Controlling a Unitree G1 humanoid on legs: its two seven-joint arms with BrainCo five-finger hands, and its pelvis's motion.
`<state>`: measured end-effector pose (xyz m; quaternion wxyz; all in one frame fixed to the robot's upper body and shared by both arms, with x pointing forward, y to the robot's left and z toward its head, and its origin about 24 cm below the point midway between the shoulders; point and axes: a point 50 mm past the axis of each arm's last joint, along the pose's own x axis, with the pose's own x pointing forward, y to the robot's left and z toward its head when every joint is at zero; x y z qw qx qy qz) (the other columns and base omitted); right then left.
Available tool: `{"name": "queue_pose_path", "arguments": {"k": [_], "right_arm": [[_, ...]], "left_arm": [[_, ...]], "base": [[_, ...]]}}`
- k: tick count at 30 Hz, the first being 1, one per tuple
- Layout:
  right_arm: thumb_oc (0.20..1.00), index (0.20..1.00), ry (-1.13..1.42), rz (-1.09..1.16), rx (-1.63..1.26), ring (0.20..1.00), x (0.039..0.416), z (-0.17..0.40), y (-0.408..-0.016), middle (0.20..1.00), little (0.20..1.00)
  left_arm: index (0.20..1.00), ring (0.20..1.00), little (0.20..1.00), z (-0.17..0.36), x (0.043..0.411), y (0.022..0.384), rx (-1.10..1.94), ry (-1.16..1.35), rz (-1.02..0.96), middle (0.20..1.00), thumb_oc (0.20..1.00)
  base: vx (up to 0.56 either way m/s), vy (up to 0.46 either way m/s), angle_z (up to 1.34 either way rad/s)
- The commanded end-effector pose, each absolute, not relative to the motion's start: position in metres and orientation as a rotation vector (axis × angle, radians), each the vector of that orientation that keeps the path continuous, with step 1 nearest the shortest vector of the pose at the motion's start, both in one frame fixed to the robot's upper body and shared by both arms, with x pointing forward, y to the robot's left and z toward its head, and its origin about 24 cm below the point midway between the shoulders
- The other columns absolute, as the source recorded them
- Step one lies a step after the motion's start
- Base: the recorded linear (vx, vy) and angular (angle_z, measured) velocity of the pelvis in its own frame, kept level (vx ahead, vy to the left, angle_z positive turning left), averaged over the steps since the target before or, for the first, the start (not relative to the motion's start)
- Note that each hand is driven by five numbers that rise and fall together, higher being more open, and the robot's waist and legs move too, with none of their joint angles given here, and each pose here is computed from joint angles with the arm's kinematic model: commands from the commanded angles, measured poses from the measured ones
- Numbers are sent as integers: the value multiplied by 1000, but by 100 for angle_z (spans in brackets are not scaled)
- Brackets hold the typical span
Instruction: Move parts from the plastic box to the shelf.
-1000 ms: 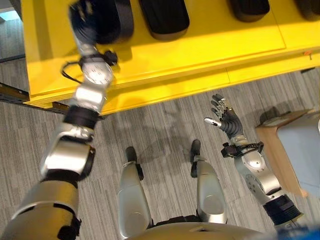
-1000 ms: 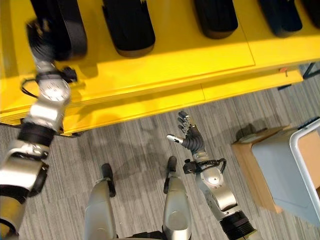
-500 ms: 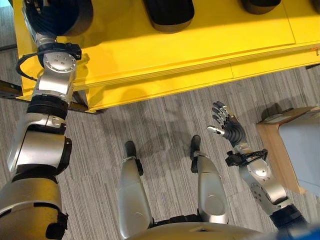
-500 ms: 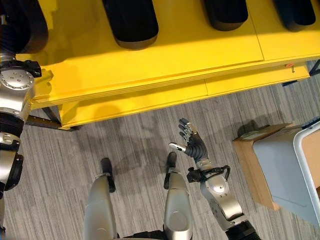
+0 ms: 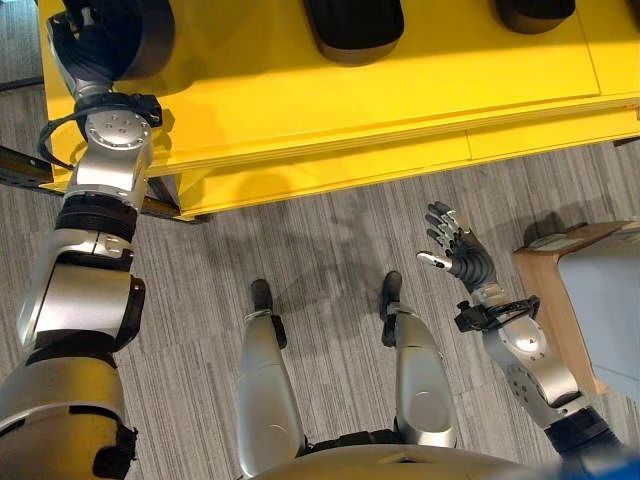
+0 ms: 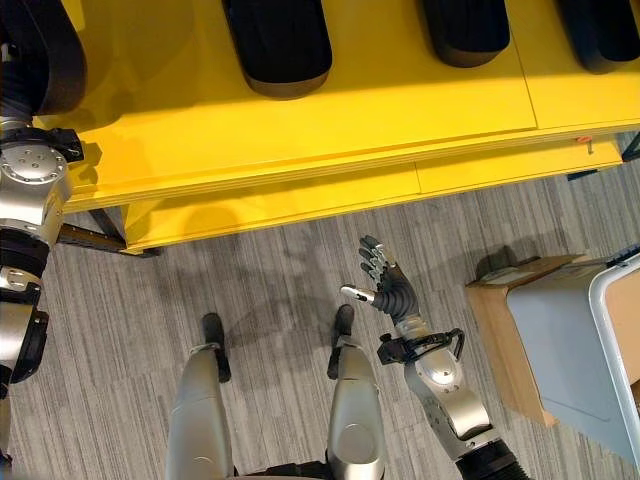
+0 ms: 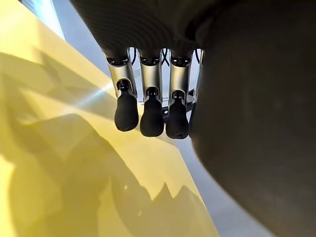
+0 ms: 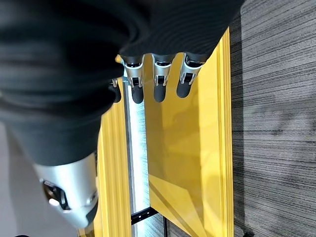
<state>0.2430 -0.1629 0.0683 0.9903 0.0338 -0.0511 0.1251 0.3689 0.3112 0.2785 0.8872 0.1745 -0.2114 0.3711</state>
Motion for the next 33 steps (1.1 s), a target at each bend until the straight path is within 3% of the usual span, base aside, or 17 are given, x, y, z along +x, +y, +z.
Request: {"name": "queue_pose_path", "arguments": {"k": [1,10,11,12,33], "right_arm": [[1000,1000,-184,239,94,1000,237,81,-171,1000,1000],[1000,1000,-185,242,88,1000,239,83,-172,1000,1000],[1000,1000,-187,241,86,1000,239,83,-173,1000,1000],[1000,1000,-186,241,83,1000,239,83,-173,1000,1000],[1000,1000,-186,242,65,1000,238,85,-179,1000,1000]], "left_arm": [[200,200,200,286,359,328,303,-496,833,200,200],[200,200,200,287,361,330,305,-469,832,200,200],[263,263,263,287,361,329,305,-468,828,263,263],[1000,1000,1000,287,361,329,303,-471,827,1000,1000],[1000,1000,1000,299,351,343,365,-493,864,1000,1000]], "base": [[0,0,0],[0,0,0],[0,0,0],[0,0,0],[0,0,-1]]}}
